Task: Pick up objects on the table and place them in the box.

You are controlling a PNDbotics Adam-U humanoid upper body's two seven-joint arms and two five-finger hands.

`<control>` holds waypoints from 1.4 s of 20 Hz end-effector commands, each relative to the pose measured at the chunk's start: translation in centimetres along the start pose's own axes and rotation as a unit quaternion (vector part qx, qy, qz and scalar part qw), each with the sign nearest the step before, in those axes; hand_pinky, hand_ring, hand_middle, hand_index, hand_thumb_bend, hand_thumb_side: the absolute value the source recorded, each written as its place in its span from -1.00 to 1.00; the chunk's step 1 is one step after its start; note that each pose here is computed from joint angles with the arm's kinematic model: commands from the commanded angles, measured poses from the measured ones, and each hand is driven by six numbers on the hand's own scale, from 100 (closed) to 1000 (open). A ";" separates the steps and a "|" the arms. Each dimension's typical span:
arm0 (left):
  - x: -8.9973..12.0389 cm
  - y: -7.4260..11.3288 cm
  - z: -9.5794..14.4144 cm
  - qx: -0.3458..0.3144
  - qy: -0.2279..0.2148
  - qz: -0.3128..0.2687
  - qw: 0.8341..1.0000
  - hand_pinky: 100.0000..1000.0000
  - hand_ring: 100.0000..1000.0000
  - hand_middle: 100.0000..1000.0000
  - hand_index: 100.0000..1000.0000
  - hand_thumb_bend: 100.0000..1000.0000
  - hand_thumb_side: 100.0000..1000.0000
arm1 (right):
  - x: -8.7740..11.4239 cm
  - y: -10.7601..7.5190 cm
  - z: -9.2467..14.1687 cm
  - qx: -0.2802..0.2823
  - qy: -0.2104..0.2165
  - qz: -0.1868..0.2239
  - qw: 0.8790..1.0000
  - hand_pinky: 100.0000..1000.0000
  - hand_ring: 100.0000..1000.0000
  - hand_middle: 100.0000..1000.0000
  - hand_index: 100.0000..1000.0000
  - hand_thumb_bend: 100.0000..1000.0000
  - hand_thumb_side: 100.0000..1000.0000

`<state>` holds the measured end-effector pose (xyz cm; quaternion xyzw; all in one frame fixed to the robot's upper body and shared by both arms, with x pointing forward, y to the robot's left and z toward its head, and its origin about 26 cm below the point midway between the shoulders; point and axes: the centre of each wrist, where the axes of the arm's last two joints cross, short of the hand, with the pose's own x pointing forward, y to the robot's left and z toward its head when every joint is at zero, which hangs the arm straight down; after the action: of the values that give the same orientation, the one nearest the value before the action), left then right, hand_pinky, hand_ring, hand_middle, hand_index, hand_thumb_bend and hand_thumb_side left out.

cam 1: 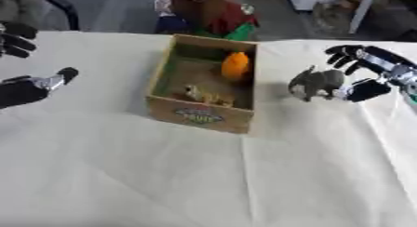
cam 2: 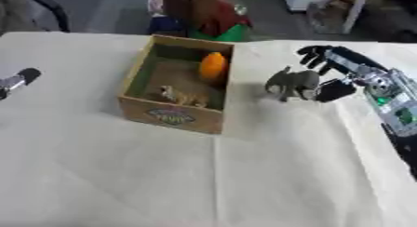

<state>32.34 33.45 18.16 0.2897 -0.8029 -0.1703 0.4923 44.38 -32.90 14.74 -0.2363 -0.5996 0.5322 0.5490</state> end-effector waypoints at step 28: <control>-0.5 1.3 0.0 -0.011 0.004 0.058 0.998 0.16 0.11 0.08 0.30 0.34 -1.00 | 0.4 -3.2 0.2 -0.125 0.018 0.138 0.982 0.48 0.62 0.53 0.85 -0.49 -1.00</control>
<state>32.23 34.24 17.34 0.2265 -0.8099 -0.1446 0.5213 45.03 -32.85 15.37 -0.3696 -0.6067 0.5276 0.4657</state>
